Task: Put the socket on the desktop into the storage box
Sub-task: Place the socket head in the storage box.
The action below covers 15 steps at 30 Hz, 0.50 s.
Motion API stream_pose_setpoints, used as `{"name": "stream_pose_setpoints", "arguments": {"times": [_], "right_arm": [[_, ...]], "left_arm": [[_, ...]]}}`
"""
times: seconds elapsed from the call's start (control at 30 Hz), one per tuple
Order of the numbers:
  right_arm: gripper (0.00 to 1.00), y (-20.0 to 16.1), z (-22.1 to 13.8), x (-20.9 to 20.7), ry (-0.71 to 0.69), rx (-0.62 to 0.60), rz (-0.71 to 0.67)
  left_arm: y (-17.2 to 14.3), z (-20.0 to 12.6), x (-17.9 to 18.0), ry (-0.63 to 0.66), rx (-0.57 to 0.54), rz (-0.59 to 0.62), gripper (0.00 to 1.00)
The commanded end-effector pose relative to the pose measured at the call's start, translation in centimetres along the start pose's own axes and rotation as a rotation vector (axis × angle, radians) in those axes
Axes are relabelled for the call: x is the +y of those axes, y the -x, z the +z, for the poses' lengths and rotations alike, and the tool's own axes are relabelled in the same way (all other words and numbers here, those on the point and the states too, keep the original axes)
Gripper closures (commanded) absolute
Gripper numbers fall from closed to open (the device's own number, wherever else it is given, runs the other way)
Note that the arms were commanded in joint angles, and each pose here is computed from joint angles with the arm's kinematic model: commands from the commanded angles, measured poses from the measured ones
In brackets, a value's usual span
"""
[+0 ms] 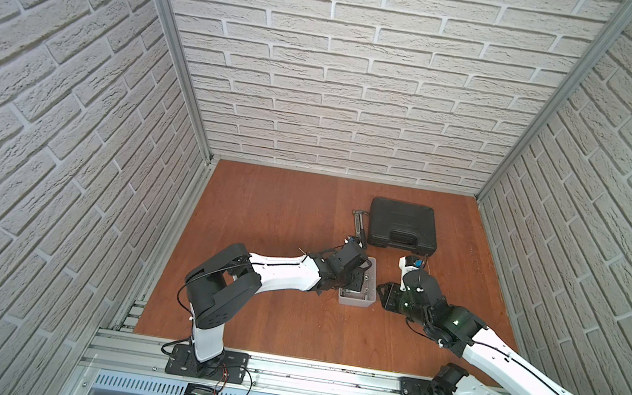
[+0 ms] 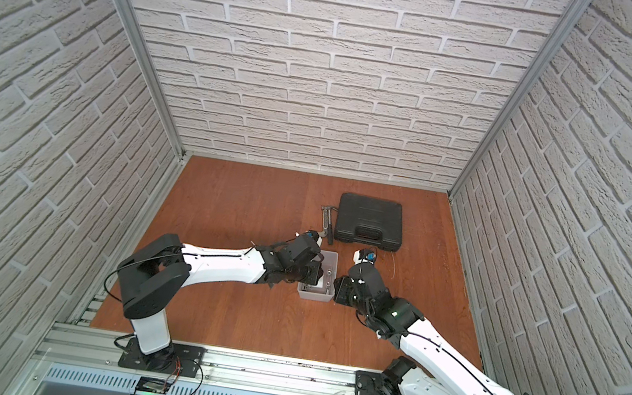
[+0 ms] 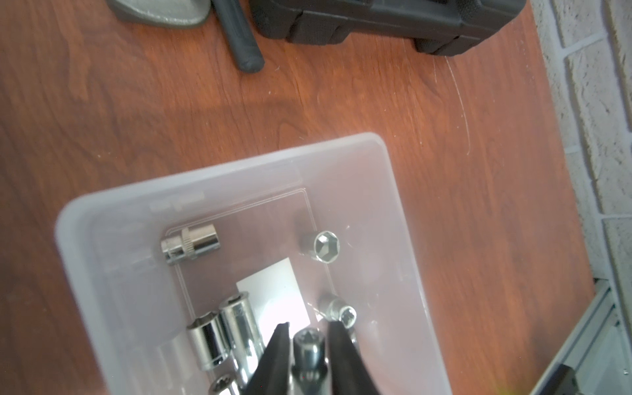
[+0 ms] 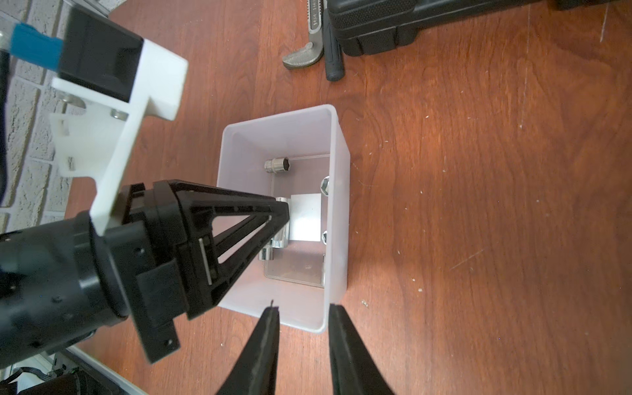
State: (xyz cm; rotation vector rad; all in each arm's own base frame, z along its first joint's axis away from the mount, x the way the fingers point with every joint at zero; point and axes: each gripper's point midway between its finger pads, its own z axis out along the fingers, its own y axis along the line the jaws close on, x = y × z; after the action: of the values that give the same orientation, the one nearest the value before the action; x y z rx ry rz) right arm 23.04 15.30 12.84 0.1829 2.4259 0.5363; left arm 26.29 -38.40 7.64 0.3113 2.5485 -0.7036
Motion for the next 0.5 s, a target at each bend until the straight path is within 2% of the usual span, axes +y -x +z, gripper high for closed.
{"name": "stream_pose_setpoints", "arguments": {"times": [0.0,0.1,0.23,0.47], "right_arm": [[0.69,1.1,-0.8,0.5,0.013,-0.031,-0.018],[0.69,1.2,-0.8,0.6,0.016,-0.035,-0.02],[0.69,1.2,-0.5,1.0,0.028,-0.029,-0.024],[0.69,1.2,0.2,2.1,0.065,-0.012,-0.028]], "left_arm": [[1.3,-0.5,-0.9,-0.004,-0.039,0.013,0.59],[1.7,-1.1,-0.8,0.014,-0.057,0.029,0.53],[2.5,-2.9,-0.9,0.02,-0.106,0.048,0.53],[5.1,-10.5,-0.6,0.048,-0.298,0.093,0.54]]}}
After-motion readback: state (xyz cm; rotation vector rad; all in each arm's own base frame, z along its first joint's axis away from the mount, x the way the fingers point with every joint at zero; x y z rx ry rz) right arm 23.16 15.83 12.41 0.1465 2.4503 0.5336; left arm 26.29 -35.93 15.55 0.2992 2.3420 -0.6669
